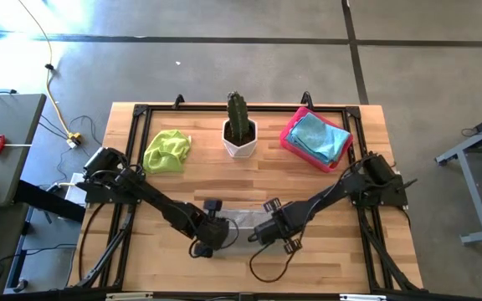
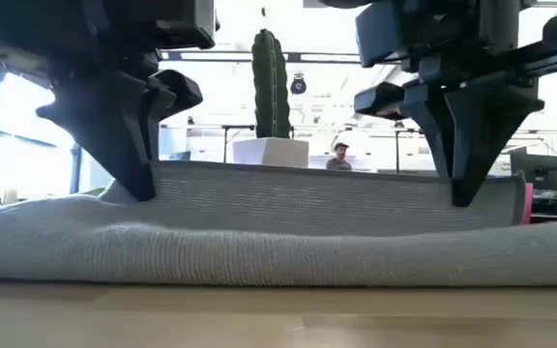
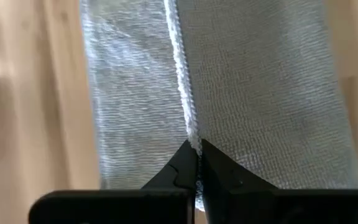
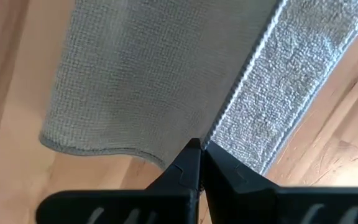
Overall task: Fold microfiber towels
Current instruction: Fold the gray microfiber towel
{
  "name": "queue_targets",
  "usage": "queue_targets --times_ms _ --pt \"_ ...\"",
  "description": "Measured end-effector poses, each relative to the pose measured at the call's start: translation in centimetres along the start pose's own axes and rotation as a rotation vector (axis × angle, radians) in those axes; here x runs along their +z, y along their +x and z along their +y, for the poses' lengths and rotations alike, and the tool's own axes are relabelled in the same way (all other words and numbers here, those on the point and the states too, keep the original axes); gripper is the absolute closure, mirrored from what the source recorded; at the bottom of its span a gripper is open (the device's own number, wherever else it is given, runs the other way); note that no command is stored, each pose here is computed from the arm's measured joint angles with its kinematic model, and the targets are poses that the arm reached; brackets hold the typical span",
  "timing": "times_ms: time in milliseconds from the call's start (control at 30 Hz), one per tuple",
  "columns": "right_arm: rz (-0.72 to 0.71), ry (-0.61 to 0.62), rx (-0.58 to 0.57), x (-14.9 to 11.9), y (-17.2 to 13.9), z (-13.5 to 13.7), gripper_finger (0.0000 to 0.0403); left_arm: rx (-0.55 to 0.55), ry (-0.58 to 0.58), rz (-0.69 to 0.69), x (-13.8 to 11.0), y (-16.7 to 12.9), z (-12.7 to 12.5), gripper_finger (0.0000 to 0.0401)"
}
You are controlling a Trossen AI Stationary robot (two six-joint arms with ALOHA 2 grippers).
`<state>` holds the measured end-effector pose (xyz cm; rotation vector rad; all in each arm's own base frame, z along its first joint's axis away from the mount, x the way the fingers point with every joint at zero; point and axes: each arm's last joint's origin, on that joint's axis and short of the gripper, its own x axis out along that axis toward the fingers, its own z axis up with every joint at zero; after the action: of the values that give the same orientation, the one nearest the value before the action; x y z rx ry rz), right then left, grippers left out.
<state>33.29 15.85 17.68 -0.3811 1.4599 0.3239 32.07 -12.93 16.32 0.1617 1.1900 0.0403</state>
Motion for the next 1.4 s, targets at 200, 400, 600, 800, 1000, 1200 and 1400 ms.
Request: queue_targets --times_ms 200,400,600,800,1000,1200,1400 --pt "0.032 0.012 -0.010 -0.3 0.0 -0.8 0.0402 0.093 0.065 -0.016 0.1 0.1 0.6 0.0401" --pt "0.042 0.077 -0.047 -0.4 0.1 -1.9 0.0402 0.129 0.037 0.010 0.2 0.4 2.1 0.0401" --pt "0.044 0.058 -0.053 -0.5 0.1 -2.0 0.0390 0.104 0.016 0.054 0.0 1.4 2.3 0.0401" --pt "0.067 0.056 -0.053 -0.7 0.1 -2.0 0.0320 0.123 0.004 0.085 -0.3 2.4 2.1 0.0401" --pt "0.136 0.184 -0.061 -1.7 -0.7 -1.8 0.0263 0.137 -0.030 0.093 -0.4 2.4 2.2 0.0401" --pt "0.032 0.169 -0.110 -1.6 -2.2 -0.3 0.0252 0.156 -0.072 0.100 -0.5 2.4 2.2 0.0397" --pt "-0.134 0.249 -0.103 -3.3 -1.4 0.7 0.0257 0.176 -0.086 0.120 -0.7 2.3 2.3 0.0361"
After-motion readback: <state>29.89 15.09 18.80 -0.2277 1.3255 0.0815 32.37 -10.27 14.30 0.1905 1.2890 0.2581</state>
